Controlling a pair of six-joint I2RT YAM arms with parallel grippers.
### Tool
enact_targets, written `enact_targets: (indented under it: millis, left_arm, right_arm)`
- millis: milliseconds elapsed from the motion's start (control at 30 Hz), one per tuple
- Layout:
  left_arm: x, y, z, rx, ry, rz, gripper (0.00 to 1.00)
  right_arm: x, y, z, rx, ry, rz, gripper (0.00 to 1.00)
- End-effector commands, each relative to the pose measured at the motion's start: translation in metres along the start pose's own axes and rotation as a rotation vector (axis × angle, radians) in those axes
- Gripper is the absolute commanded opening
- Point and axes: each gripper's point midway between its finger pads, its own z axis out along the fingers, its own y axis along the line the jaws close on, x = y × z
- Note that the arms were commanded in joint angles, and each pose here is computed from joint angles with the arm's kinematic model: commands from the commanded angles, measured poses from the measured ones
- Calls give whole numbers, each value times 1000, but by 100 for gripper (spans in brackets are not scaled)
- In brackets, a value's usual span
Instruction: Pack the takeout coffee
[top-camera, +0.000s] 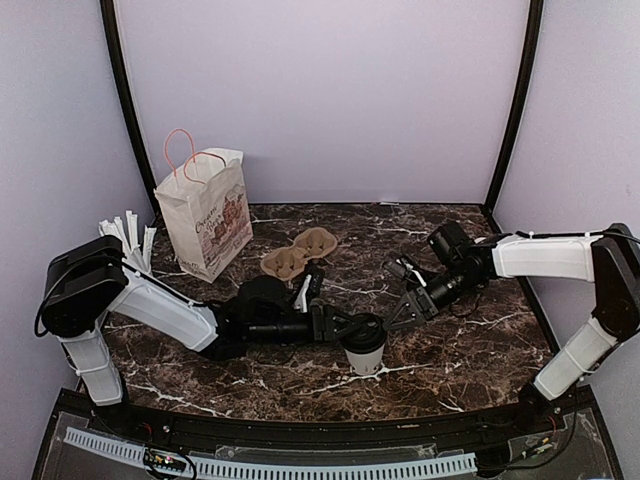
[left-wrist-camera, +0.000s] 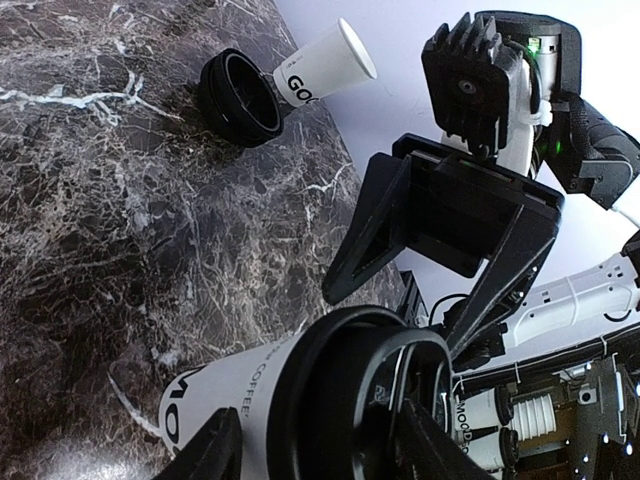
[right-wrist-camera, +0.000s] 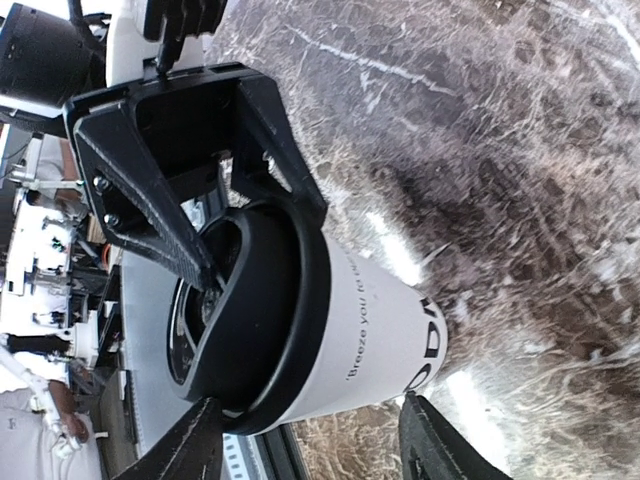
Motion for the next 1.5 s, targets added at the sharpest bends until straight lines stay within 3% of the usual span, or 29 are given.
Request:
enact_targets:
  millis: [0, 400, 600, 733, 1000, 1133, 1233, 1467]
  left_arm:
    - [13, 8, 2, -56, 59, 42, 53]
    - [33, 46, -19, -201, 97, 25, 44]
    - [55, 80, -38, -281, 130, 14, 43]
    - [60, 80, -34, -190, 119, 15, 43]
    - [58, 71, -11, -78, 110, 7, 46]
    - [54, 69, -13, -85, 95, 2, 46]
    - [54, 73, -16, -118, 96, 4, 45]
    - [45, 54, -15, -93, 106, 86, 45]
  right_arm:
    - [15, -15, 8, 30, 16, 30, 57]
    - [48, -72, 33, 142, 151, 237, 36]
    - [56, -80, 41, 127, 176, 269, 31]
    - [58, -89, 45, 139, 190, 253, 22]
    - [69, -109, 50, 212, 270, 283, 20]
    - [45, -97, 44, 182, 233, 208, 19]
    - [23, -77, 36, 129, 196, 128, 24]
    - [-16, -25, 14, 5, 119, -14, 57]
